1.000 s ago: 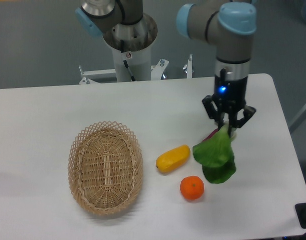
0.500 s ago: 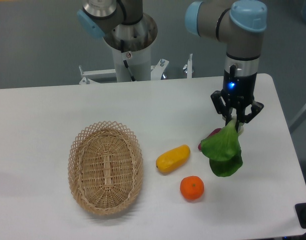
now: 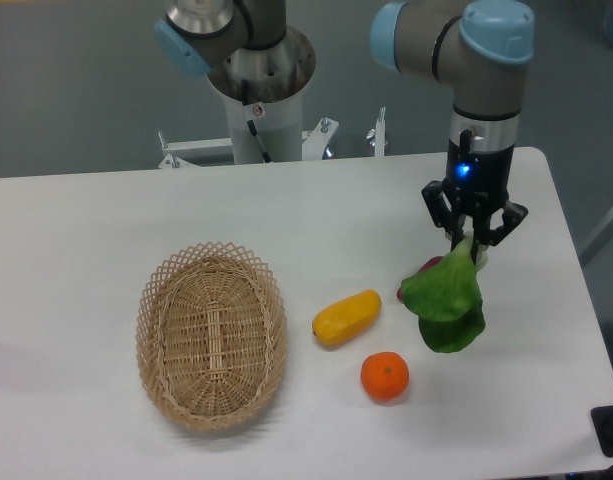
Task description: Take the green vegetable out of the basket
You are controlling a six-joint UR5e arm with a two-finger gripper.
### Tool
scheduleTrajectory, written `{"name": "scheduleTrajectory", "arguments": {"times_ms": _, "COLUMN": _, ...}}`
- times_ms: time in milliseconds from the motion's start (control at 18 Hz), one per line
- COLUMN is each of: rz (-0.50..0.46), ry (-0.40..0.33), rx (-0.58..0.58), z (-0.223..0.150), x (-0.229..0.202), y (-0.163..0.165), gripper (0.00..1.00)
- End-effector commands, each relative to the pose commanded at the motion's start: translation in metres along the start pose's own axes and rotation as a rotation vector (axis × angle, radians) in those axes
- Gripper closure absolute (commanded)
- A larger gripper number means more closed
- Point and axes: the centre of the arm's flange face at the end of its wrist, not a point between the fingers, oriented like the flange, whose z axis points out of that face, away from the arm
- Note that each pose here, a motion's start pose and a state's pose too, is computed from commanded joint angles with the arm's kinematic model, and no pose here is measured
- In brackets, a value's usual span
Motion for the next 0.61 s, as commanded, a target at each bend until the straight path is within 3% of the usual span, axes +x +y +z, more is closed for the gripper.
{"name": "scheduleTrajectory", "arguments": {"times_ms": 611, "rz": 0.001, "ry": 0.001, "rx": -0.003, "z": 0.0011, "x": 0.0003, "y": -0.0003, "gripper": 0.68}}
